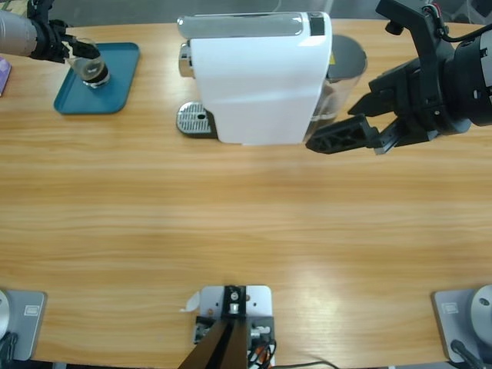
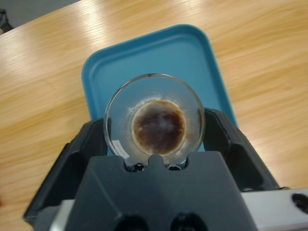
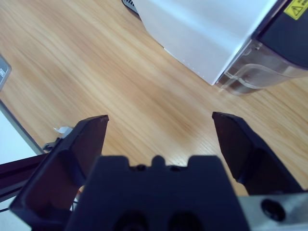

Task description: Pour coffee

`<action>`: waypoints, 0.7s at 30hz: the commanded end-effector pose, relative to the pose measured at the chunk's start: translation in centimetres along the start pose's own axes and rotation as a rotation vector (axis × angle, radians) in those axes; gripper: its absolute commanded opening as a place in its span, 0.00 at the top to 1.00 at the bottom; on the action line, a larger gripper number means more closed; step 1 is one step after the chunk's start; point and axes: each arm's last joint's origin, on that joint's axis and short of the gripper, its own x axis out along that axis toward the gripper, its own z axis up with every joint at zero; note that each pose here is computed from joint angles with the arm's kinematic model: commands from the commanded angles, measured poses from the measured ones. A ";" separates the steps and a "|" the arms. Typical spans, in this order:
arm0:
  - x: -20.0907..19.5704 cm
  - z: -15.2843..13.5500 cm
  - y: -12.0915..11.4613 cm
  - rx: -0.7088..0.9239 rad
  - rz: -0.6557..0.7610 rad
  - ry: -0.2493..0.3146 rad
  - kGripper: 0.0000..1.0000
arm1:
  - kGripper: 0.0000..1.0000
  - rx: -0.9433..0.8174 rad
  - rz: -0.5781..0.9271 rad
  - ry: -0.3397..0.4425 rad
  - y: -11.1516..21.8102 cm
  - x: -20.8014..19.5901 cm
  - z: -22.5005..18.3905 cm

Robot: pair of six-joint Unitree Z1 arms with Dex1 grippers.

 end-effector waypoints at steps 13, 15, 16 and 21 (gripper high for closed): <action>-9.6 -0.4 0.9 -0.039 0.147 -0.139 0.00 | 0.00 0.029 0.014 0.026 -0.4 0.5 -0.8; -11.9 -0.5 0.9 -0.040 0.147 -0.147 0.00 | 0.00 0.035 0.016 0.012 -0.4 -0.1 -1.0; -12.8 -0.8 0.3 -0.029 0.131 -0.128 0.00 | 0.00 0.040 0.016 0.005 -0.4 -0.4 -1.1; -16.5 -6.1 -1.9 -0.121 0.021 0.047 0.00 | 0.00 0.042 0.019 -0.031 -0.2 -1.5 -1.4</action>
